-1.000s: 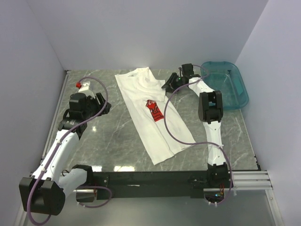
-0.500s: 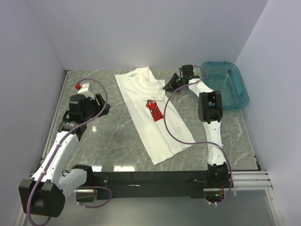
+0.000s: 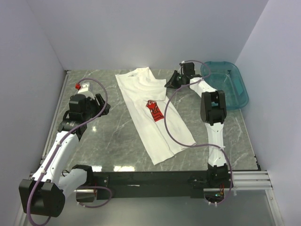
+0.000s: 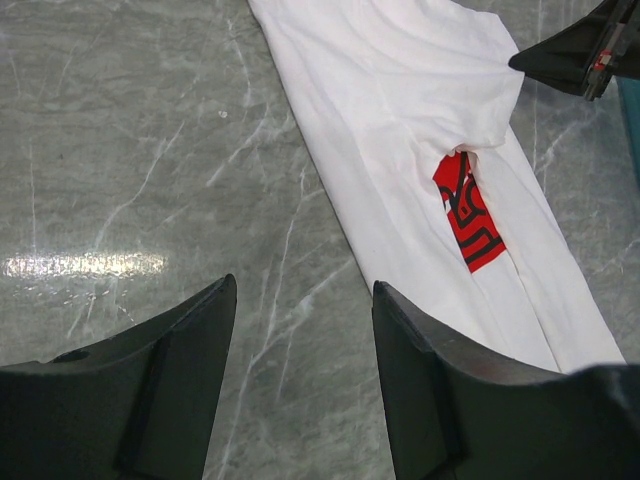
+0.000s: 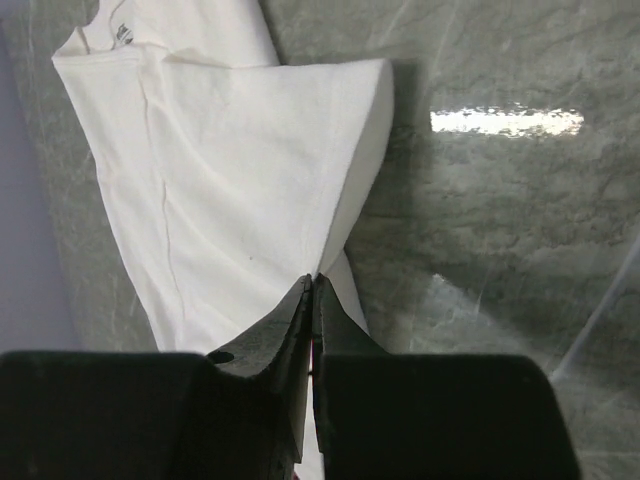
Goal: Fold and stack the t-shirts
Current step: Fold the tshirt
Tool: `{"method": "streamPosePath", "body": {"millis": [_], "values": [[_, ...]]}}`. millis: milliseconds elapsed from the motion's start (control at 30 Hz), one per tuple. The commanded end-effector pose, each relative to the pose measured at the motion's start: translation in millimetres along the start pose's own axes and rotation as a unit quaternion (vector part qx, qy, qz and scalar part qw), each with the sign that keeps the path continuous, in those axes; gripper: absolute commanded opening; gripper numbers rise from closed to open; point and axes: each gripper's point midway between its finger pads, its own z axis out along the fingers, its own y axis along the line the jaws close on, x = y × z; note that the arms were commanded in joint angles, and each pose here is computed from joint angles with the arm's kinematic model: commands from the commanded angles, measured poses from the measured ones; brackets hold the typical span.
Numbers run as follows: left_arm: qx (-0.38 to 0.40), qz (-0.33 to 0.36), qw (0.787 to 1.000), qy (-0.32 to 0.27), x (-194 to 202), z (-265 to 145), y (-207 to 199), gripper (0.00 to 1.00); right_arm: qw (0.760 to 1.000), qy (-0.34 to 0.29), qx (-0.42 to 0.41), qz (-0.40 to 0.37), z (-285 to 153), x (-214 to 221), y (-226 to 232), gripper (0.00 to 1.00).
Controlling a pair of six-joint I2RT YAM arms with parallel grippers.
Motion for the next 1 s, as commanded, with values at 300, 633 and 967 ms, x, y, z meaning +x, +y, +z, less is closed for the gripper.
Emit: {"method": "streamPosePath", "body": {"millis": [300,633,967], "values": [[0.008,0.005,1.0,-0.012,-3,-2,-2,0.63,0.98,-0.051,0.017,-0.19,-26,-8,69,0.07],[0.012,0.005,1.0,-0.015,-5,-3,-4,0.63,0.937,-0.05,0.074,-0.339,-19,24,100,0.08],[0.011,0.006,1.0,-0.011,-3,-2,-3,0.63,0.86,-0.038,0.138,-0.49,-8,63,116,0.12]]}}
